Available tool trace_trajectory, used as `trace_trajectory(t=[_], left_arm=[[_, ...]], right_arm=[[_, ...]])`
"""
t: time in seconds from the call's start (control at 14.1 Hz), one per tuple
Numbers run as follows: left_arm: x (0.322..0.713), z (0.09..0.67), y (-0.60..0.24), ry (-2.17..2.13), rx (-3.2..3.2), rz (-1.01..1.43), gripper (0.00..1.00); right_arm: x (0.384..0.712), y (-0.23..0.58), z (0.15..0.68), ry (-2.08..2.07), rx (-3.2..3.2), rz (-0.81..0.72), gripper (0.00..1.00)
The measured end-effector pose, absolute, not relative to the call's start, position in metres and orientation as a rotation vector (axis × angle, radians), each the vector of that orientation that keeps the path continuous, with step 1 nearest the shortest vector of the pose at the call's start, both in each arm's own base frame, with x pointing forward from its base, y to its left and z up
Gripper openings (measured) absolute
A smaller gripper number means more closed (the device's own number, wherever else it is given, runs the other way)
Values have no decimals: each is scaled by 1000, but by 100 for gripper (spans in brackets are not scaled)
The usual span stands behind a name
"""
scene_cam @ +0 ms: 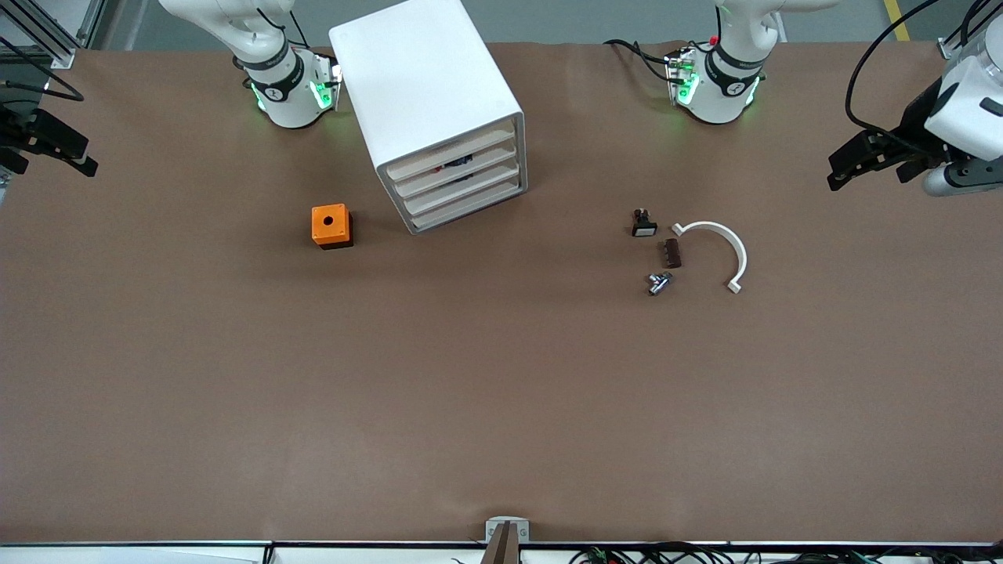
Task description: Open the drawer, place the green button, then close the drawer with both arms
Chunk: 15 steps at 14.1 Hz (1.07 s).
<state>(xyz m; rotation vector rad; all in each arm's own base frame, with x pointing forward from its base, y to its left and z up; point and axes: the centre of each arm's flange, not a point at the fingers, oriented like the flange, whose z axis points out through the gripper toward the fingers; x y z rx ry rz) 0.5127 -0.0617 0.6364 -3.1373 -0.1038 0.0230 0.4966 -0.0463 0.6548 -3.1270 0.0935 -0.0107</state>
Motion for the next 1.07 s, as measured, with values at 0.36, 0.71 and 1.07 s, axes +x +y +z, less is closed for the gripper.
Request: trace_trajectory(t=[0.36,0.71,1.07], left_arm=[[507,643,-55,36,-3085,18,100],[507,648,-54,38,-3085,8,100],[510,651,-53,30,-3086,3,100]], right_arm=[[496,-49,653,94,-3124,-3,100],[496,-48,652,94,-3111,-1,100],[496,-48,652,89,-3107,0,100]])
